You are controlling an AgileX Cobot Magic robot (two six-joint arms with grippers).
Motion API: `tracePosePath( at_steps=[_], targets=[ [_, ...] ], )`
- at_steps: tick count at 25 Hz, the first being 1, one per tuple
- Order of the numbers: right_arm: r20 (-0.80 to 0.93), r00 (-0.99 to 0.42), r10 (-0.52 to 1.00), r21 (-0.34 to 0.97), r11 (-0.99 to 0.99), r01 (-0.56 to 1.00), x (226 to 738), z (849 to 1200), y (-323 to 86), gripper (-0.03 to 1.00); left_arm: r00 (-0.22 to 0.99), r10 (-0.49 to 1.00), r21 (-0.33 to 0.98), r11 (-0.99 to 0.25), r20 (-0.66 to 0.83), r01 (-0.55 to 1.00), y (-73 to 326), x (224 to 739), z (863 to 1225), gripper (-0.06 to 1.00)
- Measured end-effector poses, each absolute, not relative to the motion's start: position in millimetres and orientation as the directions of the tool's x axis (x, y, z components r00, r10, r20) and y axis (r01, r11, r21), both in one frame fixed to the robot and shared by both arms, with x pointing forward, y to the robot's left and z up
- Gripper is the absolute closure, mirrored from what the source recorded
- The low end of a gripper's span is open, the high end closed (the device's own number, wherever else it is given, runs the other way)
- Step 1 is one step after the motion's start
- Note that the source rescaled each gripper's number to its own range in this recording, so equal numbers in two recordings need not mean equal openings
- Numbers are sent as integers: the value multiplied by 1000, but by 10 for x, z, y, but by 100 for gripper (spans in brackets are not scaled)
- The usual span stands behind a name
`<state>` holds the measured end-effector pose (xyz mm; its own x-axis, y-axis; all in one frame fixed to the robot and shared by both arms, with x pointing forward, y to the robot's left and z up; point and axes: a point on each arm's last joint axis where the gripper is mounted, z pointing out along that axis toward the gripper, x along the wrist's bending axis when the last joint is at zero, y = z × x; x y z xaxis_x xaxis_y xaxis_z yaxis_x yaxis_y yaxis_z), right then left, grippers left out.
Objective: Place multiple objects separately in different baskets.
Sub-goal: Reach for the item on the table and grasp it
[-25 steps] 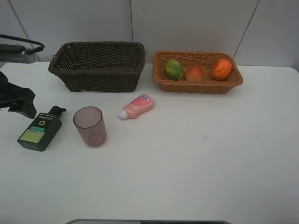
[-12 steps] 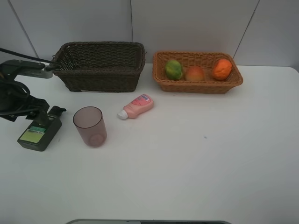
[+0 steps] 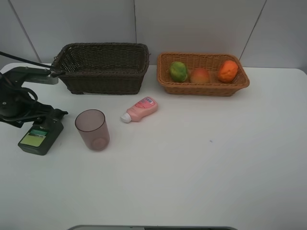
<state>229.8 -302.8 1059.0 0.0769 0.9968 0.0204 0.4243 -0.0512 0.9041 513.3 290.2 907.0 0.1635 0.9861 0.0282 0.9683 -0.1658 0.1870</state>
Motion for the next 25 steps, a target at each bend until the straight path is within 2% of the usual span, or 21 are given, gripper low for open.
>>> tracePosePath(
  at_steps=[13,25],
  targets=[
    [20,77,997,904,-51,424,2298,10590,-3028,19,202,979,190,-204,29,960,2823,5165,8978,-5],
    [20,77,997,904,-51,424,2298,10590,-3028,19,204,979,133,-205,21,970,2820,5200,8667,-5]
  ],
)
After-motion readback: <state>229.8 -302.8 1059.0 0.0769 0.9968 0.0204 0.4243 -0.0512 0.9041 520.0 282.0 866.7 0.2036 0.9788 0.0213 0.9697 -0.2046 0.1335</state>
